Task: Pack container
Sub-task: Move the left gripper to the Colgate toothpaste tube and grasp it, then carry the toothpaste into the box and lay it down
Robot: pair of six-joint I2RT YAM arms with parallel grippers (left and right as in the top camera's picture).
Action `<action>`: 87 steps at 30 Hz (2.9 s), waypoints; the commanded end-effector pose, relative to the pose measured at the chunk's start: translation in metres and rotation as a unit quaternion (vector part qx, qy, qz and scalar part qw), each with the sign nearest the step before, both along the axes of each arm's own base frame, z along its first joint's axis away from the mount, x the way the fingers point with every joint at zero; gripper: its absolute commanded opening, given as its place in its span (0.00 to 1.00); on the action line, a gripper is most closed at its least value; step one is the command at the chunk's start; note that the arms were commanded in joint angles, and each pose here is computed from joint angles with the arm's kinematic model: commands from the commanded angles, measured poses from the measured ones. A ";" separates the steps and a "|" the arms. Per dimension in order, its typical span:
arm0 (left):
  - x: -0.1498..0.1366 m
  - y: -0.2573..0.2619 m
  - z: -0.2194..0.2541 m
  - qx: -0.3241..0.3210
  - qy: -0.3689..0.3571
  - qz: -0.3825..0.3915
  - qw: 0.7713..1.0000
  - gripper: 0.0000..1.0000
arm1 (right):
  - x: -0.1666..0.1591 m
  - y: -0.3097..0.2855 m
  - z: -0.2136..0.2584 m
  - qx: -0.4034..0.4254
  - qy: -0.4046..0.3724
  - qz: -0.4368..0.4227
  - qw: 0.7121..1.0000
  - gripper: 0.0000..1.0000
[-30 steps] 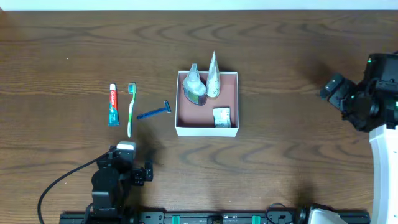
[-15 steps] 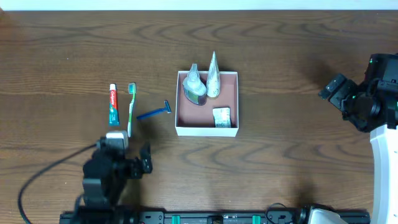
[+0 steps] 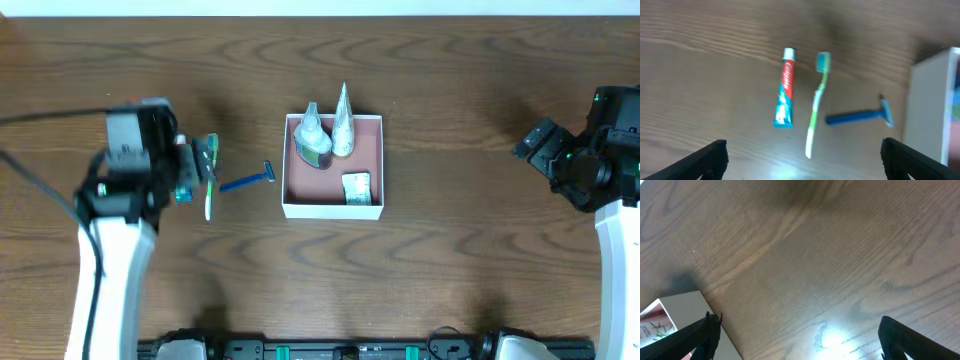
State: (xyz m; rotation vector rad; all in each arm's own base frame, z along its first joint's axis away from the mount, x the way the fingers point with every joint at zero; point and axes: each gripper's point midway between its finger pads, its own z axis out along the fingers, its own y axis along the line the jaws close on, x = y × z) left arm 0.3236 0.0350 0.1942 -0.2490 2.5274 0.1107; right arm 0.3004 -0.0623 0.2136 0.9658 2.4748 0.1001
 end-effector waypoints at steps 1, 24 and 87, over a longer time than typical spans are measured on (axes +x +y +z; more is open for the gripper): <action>0.011 0.016 -0.010 0.020 0.021 0.005 1.000 0.98 | 0.000 -0.001 0.000 0.002 0.001 -0.003 1.000 0.99; 0.049 0.048 -0.164 0.013 0.179 -0.046 0.983 0.98 | 0.000 -0.001 0.000 0.002 0.001 -0.003 1.000 0.99; -0.072 -0.215 0.030 0.054 -0.052 -0.548 0.833 0.14 | 0.000 -0.001 0.000 0.002 0.001 -0.004 1.000 0.99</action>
